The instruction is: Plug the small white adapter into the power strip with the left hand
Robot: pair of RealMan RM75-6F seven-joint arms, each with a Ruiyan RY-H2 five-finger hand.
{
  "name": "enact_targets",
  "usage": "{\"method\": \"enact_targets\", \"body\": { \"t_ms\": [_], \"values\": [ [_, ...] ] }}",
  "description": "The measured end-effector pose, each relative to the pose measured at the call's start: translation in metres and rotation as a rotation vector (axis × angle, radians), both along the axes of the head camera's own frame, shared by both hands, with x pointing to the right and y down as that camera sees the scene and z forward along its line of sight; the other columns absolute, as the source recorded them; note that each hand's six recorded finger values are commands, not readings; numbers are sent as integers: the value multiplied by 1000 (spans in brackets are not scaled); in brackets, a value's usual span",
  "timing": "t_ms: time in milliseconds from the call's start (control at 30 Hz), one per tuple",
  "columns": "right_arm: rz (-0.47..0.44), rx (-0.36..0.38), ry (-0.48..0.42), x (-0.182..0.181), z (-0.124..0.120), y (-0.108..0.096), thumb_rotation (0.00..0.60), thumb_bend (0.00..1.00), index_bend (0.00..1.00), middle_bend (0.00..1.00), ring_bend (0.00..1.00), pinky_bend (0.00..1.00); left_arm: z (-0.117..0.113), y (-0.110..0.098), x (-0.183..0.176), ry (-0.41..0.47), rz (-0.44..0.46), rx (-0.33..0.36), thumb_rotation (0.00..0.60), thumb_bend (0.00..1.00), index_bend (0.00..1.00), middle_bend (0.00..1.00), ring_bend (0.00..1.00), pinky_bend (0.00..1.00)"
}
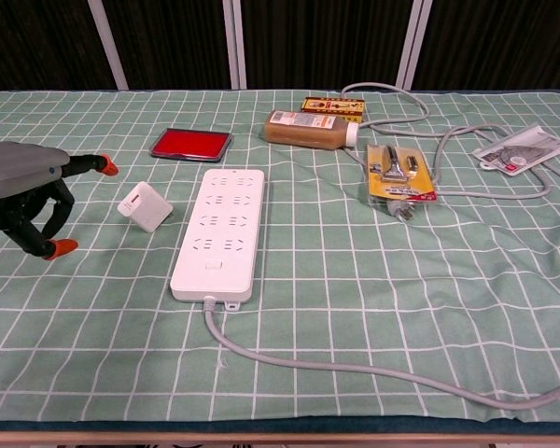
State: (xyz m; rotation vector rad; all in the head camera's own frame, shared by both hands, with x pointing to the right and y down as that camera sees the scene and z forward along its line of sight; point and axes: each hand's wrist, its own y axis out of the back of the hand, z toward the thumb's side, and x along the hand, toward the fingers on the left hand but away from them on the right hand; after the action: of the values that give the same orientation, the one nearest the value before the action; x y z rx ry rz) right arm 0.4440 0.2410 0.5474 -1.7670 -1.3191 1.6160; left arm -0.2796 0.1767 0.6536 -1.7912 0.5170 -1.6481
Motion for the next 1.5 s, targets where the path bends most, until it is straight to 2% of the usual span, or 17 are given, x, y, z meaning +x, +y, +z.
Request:
{"method": "enact_targets", "body": {
  "t_ms": [200, 267, 300, 367, 433, 533, 700, 833, 1067, 1267, 1500],
  "values": [
    [1, 0, 1, 0, 0, 0, 600, 338, 0, 0, 0, 0, 3, 10, 1, -28, 55, -42, 600, 349, 88, 704, 753, 816],
    [2, -1, 0, 0, 0, 0, 600, 338, 0, 0, 0, 0, 3, 10, 2, -26, 58, -37, 600, 321, 88, 702, 753, 816],
    [3, -2, -1, 0, 0, 0, 600, 338, 0, 0, 0, 0, 2, 9, 2, -25, 58, -27, 600, 273, 88, 694, 749, 816],
    [4, -2, -1, 0, 0, 0, 600, 338, 0, 0, 0, 0, -1, 6, 4, -20, 52, 10, 600, 157, 90, 613, 717, 816],
    [4, -2, -1, 1, 0, 0, 600, 339, 0, 0, 0, 0, -6, 1, 6, -8, 37, 65, 600, 118, 95, 508, 696, 816],
    [6, -3, -3, 0, 0, 0, 600, 338, 0, 0, 0, 0, -14, -8, 7, 18, -14, 151, 600, 110, 100, 321, 693, 816],
    [9, -6, -7, 1, 1, 0, 600, 338, 0, 0, 0, 0, -21, -21, 5, 50, -123, 221, 600, 104, 90, 184, 725, 836],
    [10, -7, -9, 0, 1, 0, 600, 338, 0, 0, 0, 0, -19, -26, 1, 70, -203, 220, 600, 154, 122, 186, 789, 887],
    [13, -8, -11, 0, 1, 0, 600, 338, 0, 0, 0, 0, -11, -28, -3, 74, -294, 183, 600, 283, 140, 197, 810, 906],
    [17, -11, -14, 0, 1, 0, 600, 338, 0, 0, 0, 0, -3, -27, -3, 80, -357, 153, 600, 294, 151, 202, 810, 908],
    [23, -17, -24, 0, 1, 0, 600, 338, 0, 0, 0, 0, 17, -26, 6, 80, -423, 97, 600, 303, 170, 215, 811, 908]
  ]
}}
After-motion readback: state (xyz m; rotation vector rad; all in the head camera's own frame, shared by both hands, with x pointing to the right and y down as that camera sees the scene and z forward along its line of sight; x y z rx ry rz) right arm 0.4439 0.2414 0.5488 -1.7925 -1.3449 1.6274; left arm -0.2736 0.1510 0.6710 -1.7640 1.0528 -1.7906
